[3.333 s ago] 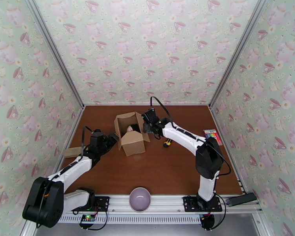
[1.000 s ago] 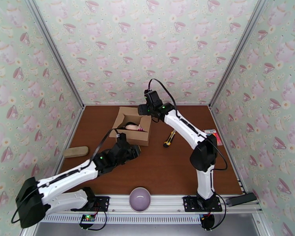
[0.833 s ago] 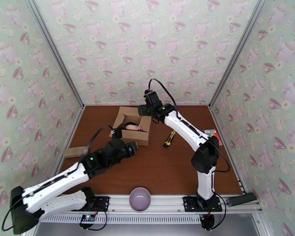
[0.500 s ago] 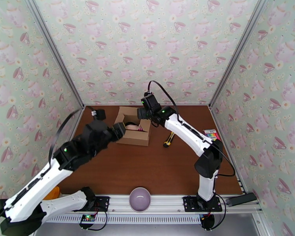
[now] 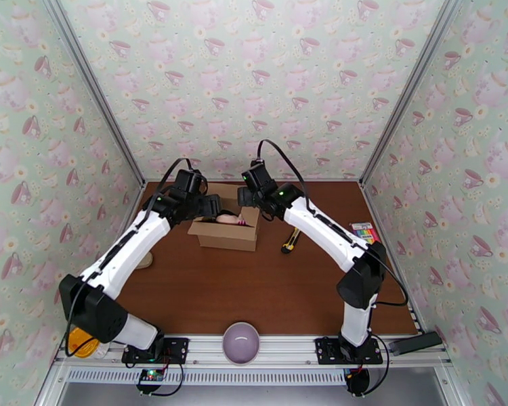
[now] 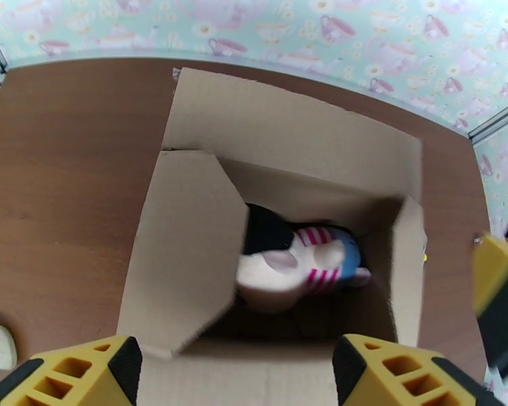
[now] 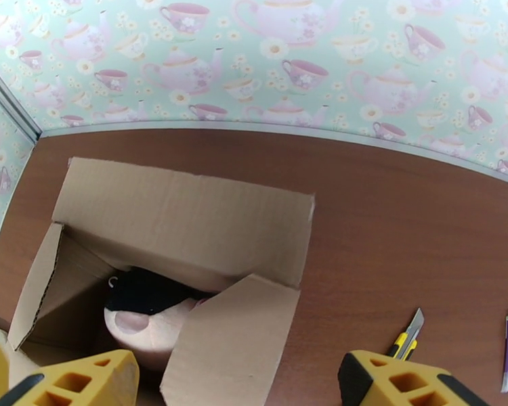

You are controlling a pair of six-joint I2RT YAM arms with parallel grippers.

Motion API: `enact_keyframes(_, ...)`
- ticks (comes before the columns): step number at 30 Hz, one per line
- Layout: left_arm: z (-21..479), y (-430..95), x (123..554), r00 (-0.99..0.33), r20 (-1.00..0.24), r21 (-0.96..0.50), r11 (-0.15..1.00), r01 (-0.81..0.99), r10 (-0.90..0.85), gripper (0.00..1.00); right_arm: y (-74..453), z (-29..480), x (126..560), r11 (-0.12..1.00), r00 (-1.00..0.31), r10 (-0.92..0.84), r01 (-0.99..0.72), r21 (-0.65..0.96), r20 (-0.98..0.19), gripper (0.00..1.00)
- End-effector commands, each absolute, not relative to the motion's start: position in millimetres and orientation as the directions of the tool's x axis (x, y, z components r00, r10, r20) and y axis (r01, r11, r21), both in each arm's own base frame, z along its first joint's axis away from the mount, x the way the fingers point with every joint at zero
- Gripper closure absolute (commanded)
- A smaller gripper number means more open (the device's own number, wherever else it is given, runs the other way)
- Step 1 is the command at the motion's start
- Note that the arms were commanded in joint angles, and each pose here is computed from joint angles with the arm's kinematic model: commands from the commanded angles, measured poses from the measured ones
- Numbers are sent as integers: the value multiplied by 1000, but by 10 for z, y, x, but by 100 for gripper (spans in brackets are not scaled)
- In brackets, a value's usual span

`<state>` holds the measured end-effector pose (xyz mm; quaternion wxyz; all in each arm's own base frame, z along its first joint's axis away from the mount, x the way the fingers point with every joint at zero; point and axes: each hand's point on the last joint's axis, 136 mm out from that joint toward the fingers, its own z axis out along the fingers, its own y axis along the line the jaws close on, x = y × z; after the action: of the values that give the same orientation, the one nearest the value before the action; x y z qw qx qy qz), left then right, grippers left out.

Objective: Unpack the express box

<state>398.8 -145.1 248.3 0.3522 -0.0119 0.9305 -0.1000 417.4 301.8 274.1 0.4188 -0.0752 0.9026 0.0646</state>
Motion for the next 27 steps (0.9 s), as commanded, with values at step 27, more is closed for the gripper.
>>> enact_keyframes(27, 1925, -1141, 4285, -790, -613, -25, 1000, -12, -25, 28, 3043, 2598, 4179, 983, -659, -90, -179, 40, -747, 17)
